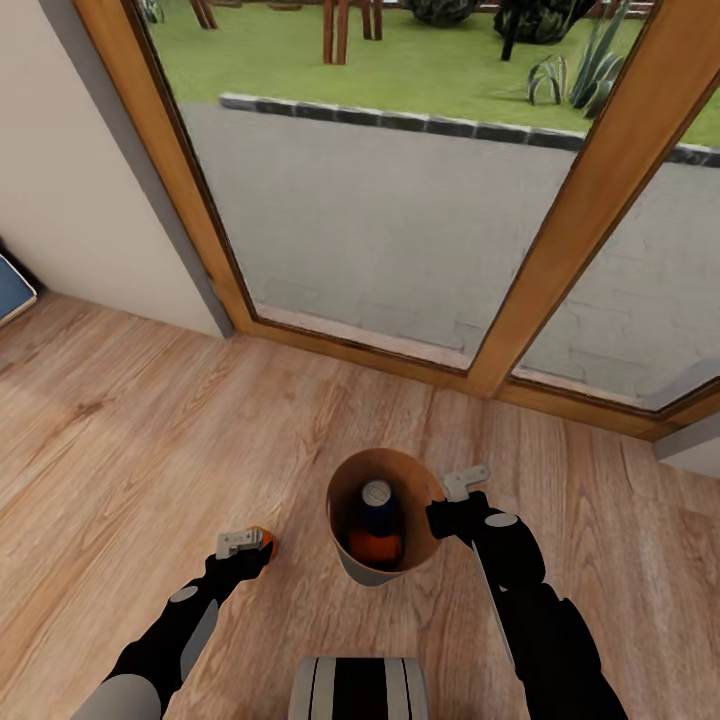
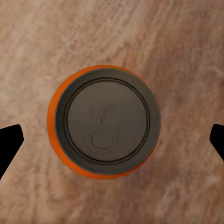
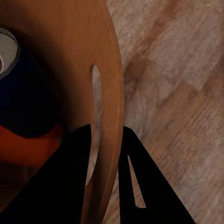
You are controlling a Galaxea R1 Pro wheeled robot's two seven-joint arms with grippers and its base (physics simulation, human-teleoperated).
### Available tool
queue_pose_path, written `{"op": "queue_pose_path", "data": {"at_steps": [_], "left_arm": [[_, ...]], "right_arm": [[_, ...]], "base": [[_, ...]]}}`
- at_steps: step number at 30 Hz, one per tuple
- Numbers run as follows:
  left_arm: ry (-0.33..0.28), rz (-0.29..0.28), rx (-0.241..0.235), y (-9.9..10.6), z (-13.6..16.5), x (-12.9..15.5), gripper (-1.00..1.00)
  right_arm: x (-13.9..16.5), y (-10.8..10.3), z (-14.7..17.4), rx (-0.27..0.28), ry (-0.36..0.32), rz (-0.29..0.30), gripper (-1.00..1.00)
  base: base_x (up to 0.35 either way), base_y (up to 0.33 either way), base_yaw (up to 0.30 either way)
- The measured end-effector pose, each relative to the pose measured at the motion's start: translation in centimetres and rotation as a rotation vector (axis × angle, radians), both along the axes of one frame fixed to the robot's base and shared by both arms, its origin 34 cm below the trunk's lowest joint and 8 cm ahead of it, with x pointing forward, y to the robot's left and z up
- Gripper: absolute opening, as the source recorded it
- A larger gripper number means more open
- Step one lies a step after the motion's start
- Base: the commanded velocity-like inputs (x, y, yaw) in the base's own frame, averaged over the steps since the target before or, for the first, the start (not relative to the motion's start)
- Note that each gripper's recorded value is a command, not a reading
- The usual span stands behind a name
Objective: Put the three can of soda from the living room inside the tash can in the kitchen.
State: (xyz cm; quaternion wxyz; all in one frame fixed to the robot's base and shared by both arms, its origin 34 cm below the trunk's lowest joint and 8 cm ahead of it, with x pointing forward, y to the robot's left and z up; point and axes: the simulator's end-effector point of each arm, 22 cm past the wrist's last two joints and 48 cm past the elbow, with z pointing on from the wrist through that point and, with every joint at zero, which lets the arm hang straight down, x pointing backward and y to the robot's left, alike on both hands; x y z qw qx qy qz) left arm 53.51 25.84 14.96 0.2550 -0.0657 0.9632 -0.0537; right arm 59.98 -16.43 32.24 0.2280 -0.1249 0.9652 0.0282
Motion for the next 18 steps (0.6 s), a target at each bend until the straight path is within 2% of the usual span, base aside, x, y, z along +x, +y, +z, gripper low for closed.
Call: {"op": "queue_pose_path", "data": {"at_steps": [3, 7, 10, 15, 18], "left_arm": [[0.0, 0.0, 0.0, 0.0, 0.0, 0.0, 1.0], [0.002, 0.0, 0.0, -0.01, -0.04, -0.08, 1.0], [0.001, 0.001, -0.001, -0.06, -0.01, -0.02, 1.0], [0.001, 0.0, -0.002, -0.04, -0.02, -0.03, 1.0], [0.0, -0.001, -0.001, -0.04, 0.0, -0.01, 1.0]], "right_arm": [[0.0, 0.0, 0.0, 0.0, 0.0, 0.0, -1.0], [-0.02, 0.1, 0.0, 0.005, 0.001, -0.001, -1.0], [0.05, -0.17, 0.01, -0.009, -0.002, 0.001, -1.0], [-0.04, 0.14, 0.0, 0.007, 0.002, -0.002, -1.0], [0.03, -0.1, 0.0, -0.007, -0.002, 0.001, -1.0]], "base": [[0.002, 0.0, 0.0], [0.183, 0.0, 0.0], [0.017, 0.0, 0.0], [0.136, 0.0, 0.0], [0.082, 0.0, 0.0]]}}
